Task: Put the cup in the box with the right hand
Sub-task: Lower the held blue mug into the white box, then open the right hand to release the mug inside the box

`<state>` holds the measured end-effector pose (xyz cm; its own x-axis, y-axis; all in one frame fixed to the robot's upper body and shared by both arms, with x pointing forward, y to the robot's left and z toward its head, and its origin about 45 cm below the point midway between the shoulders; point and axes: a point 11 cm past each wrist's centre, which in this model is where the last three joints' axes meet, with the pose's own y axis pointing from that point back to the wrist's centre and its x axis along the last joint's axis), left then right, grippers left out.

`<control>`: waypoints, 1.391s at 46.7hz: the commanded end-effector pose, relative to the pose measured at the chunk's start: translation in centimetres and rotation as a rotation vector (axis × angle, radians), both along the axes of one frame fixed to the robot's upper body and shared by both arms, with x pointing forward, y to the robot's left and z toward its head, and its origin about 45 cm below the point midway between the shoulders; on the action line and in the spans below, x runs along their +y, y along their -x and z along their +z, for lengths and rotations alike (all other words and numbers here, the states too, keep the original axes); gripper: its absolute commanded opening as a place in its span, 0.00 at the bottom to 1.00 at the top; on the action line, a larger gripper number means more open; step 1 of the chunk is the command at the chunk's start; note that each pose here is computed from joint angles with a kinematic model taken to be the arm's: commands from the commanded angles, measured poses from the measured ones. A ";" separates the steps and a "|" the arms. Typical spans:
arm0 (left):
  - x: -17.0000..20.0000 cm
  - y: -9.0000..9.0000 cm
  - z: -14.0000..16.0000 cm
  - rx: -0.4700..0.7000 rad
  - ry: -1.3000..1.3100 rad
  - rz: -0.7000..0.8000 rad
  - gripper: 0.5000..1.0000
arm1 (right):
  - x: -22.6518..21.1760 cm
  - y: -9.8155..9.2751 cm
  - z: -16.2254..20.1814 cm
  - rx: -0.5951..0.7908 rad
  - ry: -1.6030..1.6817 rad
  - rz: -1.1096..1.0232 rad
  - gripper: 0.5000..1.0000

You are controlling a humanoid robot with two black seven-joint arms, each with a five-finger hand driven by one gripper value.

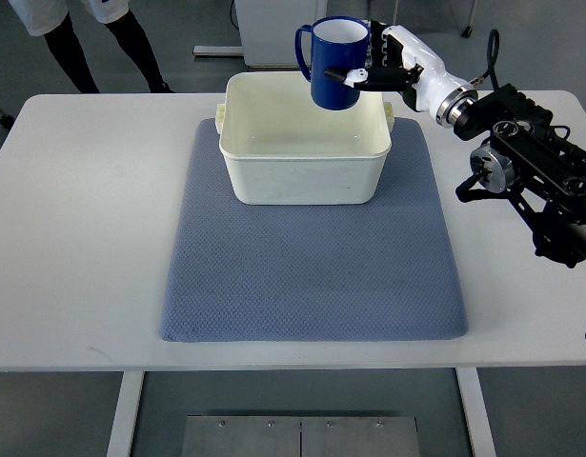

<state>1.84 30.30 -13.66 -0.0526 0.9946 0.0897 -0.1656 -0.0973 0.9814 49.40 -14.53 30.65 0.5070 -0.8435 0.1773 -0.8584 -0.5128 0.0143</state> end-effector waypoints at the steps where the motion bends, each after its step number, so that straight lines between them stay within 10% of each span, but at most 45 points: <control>1: 0.0 0.0 0.0 0.000 0.000 0.000 1.00 | 0.0 0.1 -1.0 0.012 -0.006 -0.021 0.00; 35: 0.0 0.0 0.0 0.000 0.000 0.000 1.00 | 1.8 1.1 -5.1 0.060 0.011 -0.051 0.00; 38: 0.0 0.0 0.0 0.000 0.000 0.000 1.00 | 1.8 1.1 -5.1 0.059 0.010 -0.049 0.27; 44: 0.0 0.0 0.0 0.000 0.000 0.000 1.00 | 1.9 1.1 -5.0 0.052 0.003 -0.047 0.51; 58: 0.0 0.0 0.0 0.000 0.000 0.000 1.00 | 2.3 1.2 -4.8 0.050 -0.001 -0.041 0.93; 65: 0.0 0.0 0.0 0.000 0.001 0.000 1.00 | 2.4 1.2 -4.7 0.049 -0.003 -0.038 0.98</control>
<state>1.84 30.31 -13.66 -0.0526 0.9946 0.0899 -0.1656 -0.0974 0.9814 48.20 -12.24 25.80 0.4813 -0.8636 0.1501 -0.8763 -0.4784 0.0572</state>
